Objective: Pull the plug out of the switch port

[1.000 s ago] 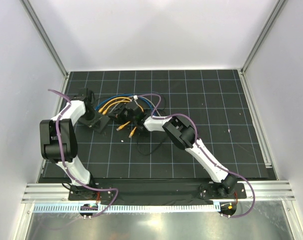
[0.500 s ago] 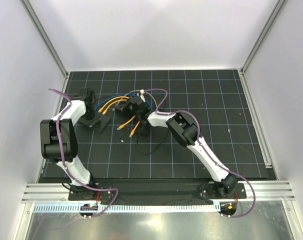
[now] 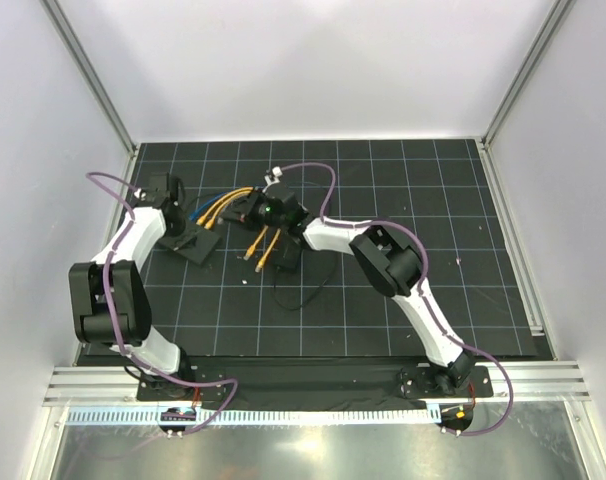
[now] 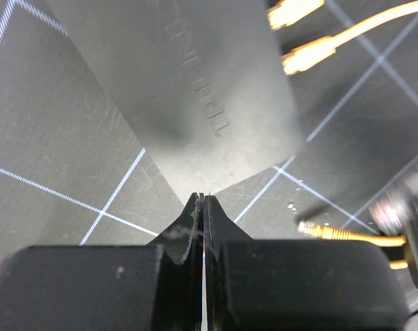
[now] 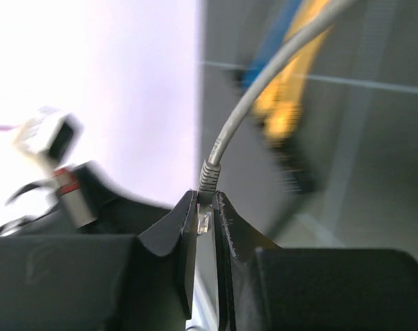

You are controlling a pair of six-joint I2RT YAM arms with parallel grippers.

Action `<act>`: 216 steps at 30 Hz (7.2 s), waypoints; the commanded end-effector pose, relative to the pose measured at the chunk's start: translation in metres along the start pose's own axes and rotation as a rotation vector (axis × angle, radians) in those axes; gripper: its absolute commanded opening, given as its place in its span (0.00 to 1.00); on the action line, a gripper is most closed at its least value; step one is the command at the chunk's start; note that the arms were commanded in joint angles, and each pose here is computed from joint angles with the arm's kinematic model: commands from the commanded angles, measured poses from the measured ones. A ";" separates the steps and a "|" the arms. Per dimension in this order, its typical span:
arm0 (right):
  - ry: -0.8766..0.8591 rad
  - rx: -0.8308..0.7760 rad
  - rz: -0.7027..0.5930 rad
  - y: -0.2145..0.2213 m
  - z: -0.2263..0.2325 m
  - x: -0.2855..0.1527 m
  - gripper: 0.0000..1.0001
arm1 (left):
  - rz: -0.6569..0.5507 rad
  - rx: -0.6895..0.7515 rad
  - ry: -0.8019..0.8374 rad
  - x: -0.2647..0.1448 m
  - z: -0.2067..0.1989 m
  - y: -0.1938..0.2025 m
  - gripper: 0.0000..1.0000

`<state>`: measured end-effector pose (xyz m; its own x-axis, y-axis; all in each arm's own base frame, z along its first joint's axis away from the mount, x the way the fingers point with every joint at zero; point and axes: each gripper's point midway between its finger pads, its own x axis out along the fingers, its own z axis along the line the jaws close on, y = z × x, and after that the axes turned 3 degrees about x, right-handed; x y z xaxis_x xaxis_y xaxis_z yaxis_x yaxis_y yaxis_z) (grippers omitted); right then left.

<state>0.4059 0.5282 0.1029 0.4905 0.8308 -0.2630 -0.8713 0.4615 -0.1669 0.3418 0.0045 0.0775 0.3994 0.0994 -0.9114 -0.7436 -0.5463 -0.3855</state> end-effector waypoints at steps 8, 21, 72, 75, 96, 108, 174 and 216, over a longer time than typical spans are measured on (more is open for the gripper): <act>-0.397 -0.104 -0.014 -0.005 0.158 -0.055 0.01 | -0.099 0.046 0.061 -0.020 -0.010 -0.020 0.01; -0.983 -0.176 0.001 -0.010 0.321 -0.151 0.01 | -0.161 0.045 0.131 -0.042 -0.020 -0.030 0.01; 0.232 -1.173 0.223 -0.044 -0.023 0.010 0.59 | -0.305 -0.007 0.174 -0.073 -0.012 -0.049 0.21; 0.234 -1.217 0.212 -0.038 -0.025 0.017 0.56 | -0.297 -0.004 0.178 -0.071 -0.013 -0.048 0.22; 0.287 -1.424 0.066 -0.057 -0.012 0.034 0.55 | -0.280 0.003 0.190 -0.068 -0.016 -0.046 0.22; 0.271 -1.342 0.084 -0.070 -0.039 0.040 0.51 | -0.274 0.005 0.196 -0.068 -0.017 -0.045 0.22; 0.618 -0.628 -0.869 -0.254 0.066 -0.292 0.01 | -0.258 -0.017 0.213 -0.066 -0.017 -0.046 0.22; 1.314 -0.511 -0.664 -0.306 -0.131 -0.318 0.34 | -0.269 -0.079 0.268 -0.096 -0.030 -0.069 0.26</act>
<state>0.5138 0.0806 0.0681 0.6180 -0.4814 -0.6216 -0.5924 0.2346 -0.7707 0.3712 0.0040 0.1805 0.6832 0.0185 -0.7300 -0.5732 -0.6056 -0.5519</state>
